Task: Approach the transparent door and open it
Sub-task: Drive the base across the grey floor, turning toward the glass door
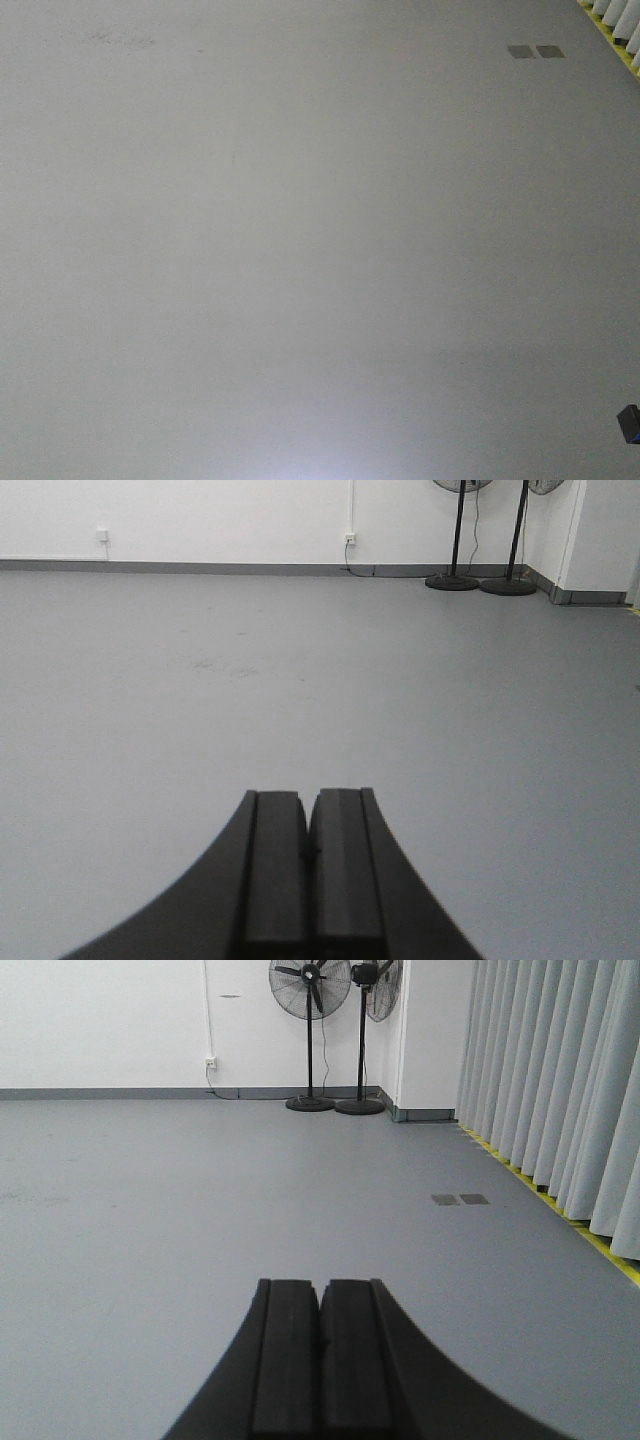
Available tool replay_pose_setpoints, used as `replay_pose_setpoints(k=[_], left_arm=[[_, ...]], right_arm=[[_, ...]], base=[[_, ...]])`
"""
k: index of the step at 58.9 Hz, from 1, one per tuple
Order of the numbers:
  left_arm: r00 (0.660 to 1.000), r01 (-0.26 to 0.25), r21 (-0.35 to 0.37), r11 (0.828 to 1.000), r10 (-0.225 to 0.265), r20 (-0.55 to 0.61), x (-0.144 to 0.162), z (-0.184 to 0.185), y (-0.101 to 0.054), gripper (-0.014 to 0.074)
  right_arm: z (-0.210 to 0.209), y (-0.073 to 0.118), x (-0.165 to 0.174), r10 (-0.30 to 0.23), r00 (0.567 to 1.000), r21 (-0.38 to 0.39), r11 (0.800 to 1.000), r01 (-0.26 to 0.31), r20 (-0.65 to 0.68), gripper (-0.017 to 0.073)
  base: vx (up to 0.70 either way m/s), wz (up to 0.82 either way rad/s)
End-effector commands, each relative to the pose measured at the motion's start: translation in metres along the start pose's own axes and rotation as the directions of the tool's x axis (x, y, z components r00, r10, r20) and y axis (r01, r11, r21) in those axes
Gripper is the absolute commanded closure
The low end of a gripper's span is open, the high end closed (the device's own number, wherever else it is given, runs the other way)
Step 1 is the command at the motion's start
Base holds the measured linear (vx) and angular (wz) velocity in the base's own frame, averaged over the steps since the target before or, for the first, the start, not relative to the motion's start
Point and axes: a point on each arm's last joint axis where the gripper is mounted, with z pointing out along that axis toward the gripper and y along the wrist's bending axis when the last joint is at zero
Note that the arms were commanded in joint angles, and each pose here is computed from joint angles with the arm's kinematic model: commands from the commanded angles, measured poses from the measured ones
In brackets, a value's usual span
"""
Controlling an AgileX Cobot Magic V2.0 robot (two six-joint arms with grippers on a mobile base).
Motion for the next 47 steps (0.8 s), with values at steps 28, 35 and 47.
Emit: replay_pose_setpoints(k=[28, 35, 47], left_arm=[[0.997, 0.014, -0.008, 1.0, -0.013, 0.077, -0.0024, -0.0001, 0.001, 0.06], [0.997, 0.014, -0.008, 1.0, -0.013, 0.077, -0.0024, -0.0001, 0.001, 0.06], [0.997, 0.014, -0.008, 1.0, -0.013, 0.077, -0.0024, -0.0001, 0.001, 0.06]], right_arm=[[-0.0013, 0.0001, -0.0069, -0.013, 0.995, 0.001, 1.0, 0.013, 0.096, 0.0566], [-0.0013, 0.0001, -0.0069, -0.012, 0.995, 0.001, 1.0, 0.012, 0.096, 0.0566], [-0.0013, 0.0001, -0.0069, -0.012, 0.995, 0.001, 1.0, 0.012, 0.096, 0.0566]], base=[[0.0, 0.0], [0.0, 0.0], [0.0, 0.0]])
